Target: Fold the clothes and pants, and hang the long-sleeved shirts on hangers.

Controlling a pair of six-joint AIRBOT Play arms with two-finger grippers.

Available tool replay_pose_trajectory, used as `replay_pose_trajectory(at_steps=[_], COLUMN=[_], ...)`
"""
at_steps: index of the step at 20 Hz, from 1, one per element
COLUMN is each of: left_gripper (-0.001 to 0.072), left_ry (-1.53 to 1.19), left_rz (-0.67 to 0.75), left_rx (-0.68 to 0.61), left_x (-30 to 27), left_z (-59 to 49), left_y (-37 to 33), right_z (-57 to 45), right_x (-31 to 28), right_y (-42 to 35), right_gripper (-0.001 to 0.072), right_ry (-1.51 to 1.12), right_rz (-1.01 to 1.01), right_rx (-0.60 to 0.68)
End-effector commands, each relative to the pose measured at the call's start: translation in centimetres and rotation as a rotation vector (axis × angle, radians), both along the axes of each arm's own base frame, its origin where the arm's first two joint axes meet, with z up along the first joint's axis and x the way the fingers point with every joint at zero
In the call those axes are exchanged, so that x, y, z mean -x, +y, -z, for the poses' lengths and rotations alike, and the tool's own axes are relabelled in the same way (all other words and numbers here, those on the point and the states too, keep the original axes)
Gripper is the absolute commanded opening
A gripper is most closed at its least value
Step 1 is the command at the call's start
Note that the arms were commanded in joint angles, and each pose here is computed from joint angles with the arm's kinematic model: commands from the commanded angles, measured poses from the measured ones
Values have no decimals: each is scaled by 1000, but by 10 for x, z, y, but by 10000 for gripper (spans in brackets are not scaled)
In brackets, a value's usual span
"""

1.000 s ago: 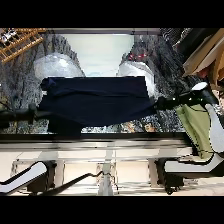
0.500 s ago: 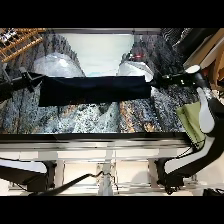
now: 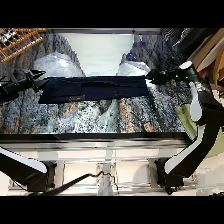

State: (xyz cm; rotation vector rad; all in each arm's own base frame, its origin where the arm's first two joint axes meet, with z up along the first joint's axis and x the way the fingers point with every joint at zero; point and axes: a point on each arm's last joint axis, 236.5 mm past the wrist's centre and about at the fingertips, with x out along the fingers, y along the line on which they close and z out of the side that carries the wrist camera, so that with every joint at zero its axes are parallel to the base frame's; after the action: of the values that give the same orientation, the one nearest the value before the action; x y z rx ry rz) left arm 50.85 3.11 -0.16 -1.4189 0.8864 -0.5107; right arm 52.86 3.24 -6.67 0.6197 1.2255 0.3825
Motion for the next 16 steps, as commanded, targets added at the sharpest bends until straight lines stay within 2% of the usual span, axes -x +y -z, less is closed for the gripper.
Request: replay_pose_trajectory(at_steps=[1, 5, 6, 7, 8, 9, 10, 11, 16], left_gripper=[458, 456, 413, 325, 253, 146, 51, 5, 5], left_ry=[-17, -21, -16, -9, -5, -9, -31, -39, 92], left_rz=[129, 237, 268, 297, 321, 349, 392, 445, 700], left_rx=[-60, -235, -273, -306, -336, -370, -417, -493, -856], left_x=[30, 50, 54, 57, 58, 58, 58, 59, 88], left_z=[-12, -14, -11, -7, -3, 1, 7, 21, 86], left_y=[-6, -19, -24, -31, -38, -48, -60, -72, -104], right_z=[9, 39, 43, 43, 43, 40, 34, 29, -31], right_x=[36, 35, 31, 26, 17, 13, 13, 18, 62], right_y=[-21, 3, 19, 36, 48, 54, 54, 47, -114], right_gripper=[580, 580, 579, 541, 383, 132, 67, 18, 14], right_ry=[123, 140, 128, 94, 62, 43, 38, 50, 162], right_rz=[-57, -93, -111, -136, -142, -153, -182, -207, -45], right_rx=[-13, -18, -49, -77, -78, -61, -47, -12, 480])
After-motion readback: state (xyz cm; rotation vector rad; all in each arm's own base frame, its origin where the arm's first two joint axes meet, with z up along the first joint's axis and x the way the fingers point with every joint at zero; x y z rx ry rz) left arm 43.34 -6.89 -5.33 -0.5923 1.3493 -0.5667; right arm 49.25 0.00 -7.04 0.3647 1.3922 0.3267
